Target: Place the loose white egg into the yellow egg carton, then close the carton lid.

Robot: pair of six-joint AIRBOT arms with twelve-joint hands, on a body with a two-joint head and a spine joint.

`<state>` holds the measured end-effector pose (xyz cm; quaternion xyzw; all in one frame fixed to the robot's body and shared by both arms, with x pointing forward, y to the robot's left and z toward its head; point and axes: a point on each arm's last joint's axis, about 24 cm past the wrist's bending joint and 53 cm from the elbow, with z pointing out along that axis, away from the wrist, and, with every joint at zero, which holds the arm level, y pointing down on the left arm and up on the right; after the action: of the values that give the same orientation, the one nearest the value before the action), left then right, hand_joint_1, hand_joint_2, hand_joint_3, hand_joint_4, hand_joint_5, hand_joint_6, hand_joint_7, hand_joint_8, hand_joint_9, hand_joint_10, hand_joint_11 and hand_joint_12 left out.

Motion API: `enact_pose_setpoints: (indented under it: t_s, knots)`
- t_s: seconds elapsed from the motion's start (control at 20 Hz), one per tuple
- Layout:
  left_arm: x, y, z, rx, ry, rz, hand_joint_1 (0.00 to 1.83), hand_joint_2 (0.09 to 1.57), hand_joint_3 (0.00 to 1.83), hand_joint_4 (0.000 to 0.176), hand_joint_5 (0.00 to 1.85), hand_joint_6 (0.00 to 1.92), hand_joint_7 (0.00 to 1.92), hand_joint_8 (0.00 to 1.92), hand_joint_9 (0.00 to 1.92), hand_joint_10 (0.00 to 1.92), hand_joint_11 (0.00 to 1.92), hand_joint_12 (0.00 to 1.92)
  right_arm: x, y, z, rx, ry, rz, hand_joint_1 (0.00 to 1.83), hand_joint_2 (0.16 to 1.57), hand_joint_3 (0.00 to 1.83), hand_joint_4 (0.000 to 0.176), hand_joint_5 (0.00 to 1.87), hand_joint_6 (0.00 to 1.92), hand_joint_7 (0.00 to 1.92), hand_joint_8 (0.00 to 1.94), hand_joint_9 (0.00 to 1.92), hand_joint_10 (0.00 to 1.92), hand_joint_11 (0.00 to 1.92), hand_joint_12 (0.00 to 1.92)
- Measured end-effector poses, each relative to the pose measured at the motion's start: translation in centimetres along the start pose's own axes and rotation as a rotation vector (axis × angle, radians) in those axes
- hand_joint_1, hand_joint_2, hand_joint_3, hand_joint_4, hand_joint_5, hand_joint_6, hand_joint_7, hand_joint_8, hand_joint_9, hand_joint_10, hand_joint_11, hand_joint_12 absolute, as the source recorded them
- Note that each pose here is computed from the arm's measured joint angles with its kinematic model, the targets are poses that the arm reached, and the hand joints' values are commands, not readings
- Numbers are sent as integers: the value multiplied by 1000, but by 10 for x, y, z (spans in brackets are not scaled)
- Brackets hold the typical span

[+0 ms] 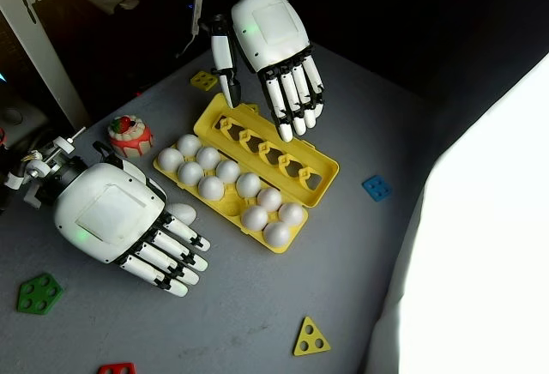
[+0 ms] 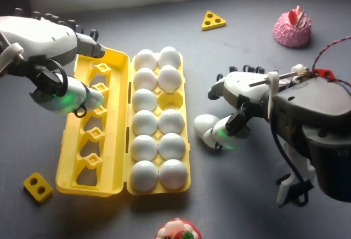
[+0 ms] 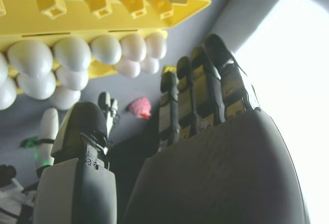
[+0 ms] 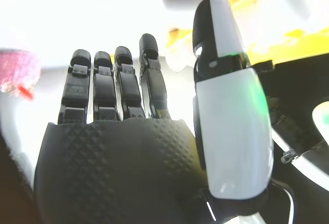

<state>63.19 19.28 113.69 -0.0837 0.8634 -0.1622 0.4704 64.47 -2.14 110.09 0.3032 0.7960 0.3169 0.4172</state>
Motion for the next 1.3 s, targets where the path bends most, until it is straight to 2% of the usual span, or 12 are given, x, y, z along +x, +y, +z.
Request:
enact_pose_setpoints:
  t_s: [0.2,0.5,0.65,0.75,1.05,1.2,1.3]
  knots:
    - [0,0,0,-1,1,-2,498,1265,0,19,261,10,254,4,244,6,0,768,9,1,0,-2,15,1,965,1073,0,0,368,90,114,2,0,0,0,0]
    - [0,1,0,-3,2,-5,485,1268,1,22,259,11,259,3,244,4,0,770,18,0,2,-8,24,-6,962,1066,0,0,381,90,133,7,0,0,0,0]
    - [0,1,0,-6,2,-11,502,1261,0,23,242,1,246,2,231,3,0,768,18,4,2,-30,16,-27,979,1061,0,0,392,90,142,8,0,0,0,0]
    - [0,1,0,-7,3,-14,527,1253,0,15,266,8,255,4,247,7,0,796,19,1,3,-23,18,-24,953,1077,1,0,374,81,112,0,0,0,0,0]
    - [0,3,0,-12,5,-19,483,1263,2,23,255,2,257,2,245,3,0,771,17,-4,7,-27,8,-48,993,1060,0,0,400,87,129,7,0,0,0,0]
    - [-1,3,0,-11,3,-25,494,1267,2,10,275,7,275,5,259,6,0,802,9,-5,10,-26,-12,-52,1016,1059,0,0,431,96,148,11,6,3,0,0]
    - [-3,3,0,-12,0,-24,510,1264,0,9,289,9,285,4,266,6,0,823,8,-6,11,-22,-14,-49,974,1085,6,0,436,94,153,11,1,0,0,0]
